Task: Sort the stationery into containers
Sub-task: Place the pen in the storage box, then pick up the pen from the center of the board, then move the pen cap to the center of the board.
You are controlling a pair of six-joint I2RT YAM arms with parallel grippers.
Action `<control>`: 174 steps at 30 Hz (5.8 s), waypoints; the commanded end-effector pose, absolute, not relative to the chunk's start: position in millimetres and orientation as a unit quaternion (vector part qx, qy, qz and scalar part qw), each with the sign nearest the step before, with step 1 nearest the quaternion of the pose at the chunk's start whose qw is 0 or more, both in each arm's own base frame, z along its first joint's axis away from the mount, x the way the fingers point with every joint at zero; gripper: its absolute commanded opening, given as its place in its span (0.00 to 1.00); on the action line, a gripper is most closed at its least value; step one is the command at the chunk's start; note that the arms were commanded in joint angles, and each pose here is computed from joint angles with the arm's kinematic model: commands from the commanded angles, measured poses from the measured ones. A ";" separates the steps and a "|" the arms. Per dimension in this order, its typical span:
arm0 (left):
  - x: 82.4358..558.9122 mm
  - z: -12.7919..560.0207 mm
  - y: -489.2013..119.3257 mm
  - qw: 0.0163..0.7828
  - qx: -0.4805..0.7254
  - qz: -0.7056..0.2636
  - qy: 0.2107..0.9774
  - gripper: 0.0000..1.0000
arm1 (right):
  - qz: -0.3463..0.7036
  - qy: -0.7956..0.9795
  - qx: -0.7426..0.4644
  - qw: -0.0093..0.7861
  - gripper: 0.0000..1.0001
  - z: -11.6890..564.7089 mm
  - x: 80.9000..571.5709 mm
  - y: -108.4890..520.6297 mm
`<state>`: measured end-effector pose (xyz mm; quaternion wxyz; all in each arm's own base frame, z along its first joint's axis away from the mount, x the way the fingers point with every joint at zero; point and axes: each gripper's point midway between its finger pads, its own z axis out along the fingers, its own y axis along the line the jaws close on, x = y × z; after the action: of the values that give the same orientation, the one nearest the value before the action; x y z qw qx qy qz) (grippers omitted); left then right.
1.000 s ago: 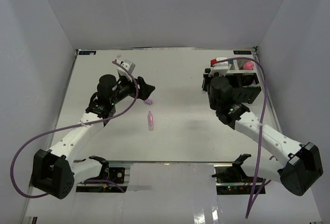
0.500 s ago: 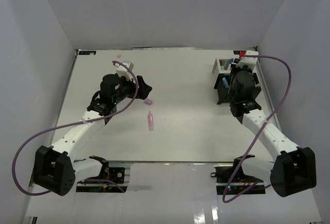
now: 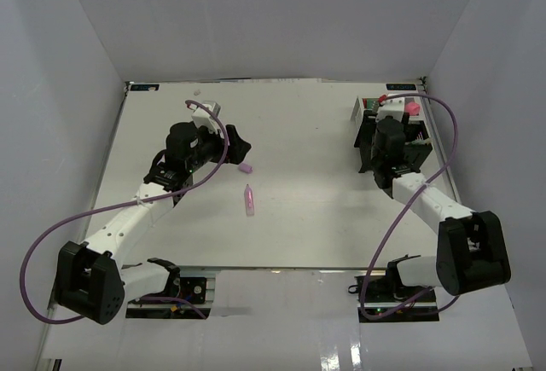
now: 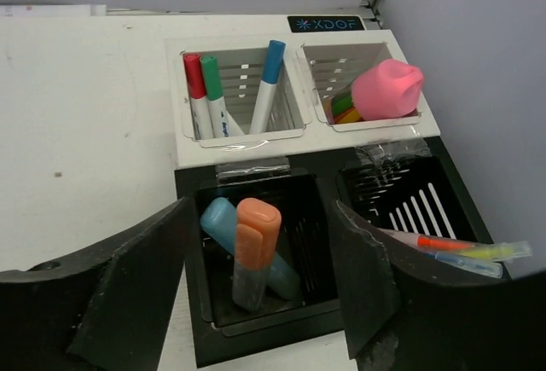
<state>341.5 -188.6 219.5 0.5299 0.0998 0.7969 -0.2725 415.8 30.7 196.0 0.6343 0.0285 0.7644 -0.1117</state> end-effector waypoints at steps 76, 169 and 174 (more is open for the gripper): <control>374.1 220.2 -119.3 0.531 -0.051 -0.221 0.817 0.98 | 0.077 0.902 -0.196 0.378 0.50 4.0 208.8 390.6; 296.0 291.5 -270.5 0.569 0.059 -0.425 0.701 0.11 | 0.279 0.679 -0.104 0.671 0.50 262.8 231.8 334.2; 321.1 282.5 -250.2 0.574 0.042 -0.348 0.740 0.11 | 0.269 0.713 -0.140 0.632 0.75 228.4 237.9 329.2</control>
<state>302.6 -268.2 271.2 0.5492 0.0536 0.7302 -0.4029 233.4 335.3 240.1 0.6513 -0.1329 0.6985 0.2651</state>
